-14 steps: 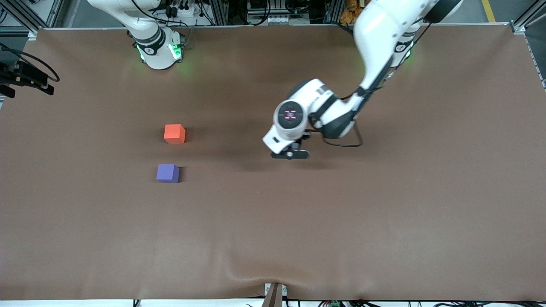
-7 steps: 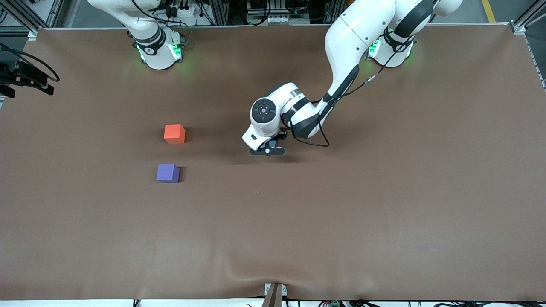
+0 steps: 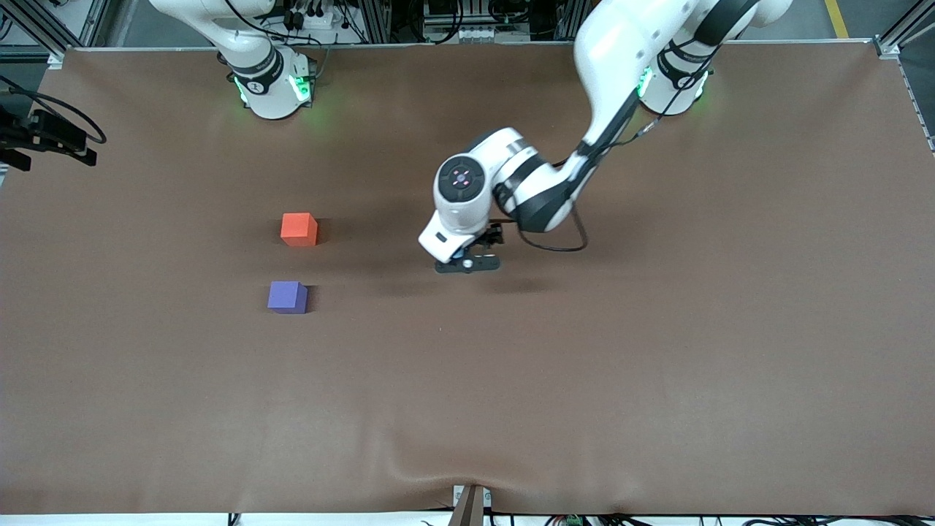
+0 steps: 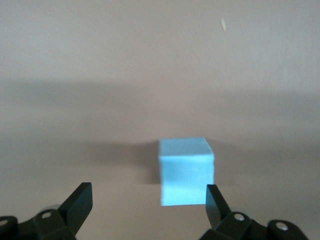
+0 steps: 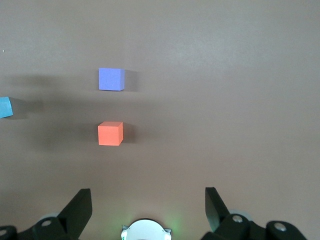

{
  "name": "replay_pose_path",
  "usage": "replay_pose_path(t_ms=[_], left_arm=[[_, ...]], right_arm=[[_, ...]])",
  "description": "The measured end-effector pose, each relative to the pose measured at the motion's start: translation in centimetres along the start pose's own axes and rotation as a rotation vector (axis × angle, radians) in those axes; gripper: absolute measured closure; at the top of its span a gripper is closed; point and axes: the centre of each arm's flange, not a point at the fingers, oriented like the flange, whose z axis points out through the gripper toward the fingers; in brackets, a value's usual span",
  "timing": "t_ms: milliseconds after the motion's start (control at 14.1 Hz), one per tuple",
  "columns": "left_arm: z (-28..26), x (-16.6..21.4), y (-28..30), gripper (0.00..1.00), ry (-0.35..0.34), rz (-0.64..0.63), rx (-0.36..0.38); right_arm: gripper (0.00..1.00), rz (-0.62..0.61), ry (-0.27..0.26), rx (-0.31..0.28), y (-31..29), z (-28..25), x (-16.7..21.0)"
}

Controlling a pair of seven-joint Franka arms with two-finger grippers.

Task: Place blue block between orange and purple blocks
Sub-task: 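Carry the light-blue block with the left gripper toward the table's middle, then open the left gripper and withdraw while the right gripper reaches the blue block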

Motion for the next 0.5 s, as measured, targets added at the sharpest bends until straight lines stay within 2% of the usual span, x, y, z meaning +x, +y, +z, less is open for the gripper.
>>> replay_pose_path(t_ms=[142,213,356,498], left_arm=[[-5.6,2.6,-4.0,0.00,0.017,-0.052,0.005],[-7.9,3.8,-6.2,0.00,0.021,-0.064,0.010],[-12.0,6.3,-11.4,0.00,0.023,-0.083,0.022],[-15.4,9.3,-17.7,0.00,0.022,-0.083,0.029]], right_arm=[[0.00,-0.001,-0.012,0.001,0.0,0.5,0.3],[0.00,-0.006,-0.036,0.004,-0.2,1.5,0.8],[0.00,-0.032,-0.126,0.013,-1.4,4.8,2.6],[0.00,-0.089,-0.172,0.015,-4.5,7.2,4.3]])
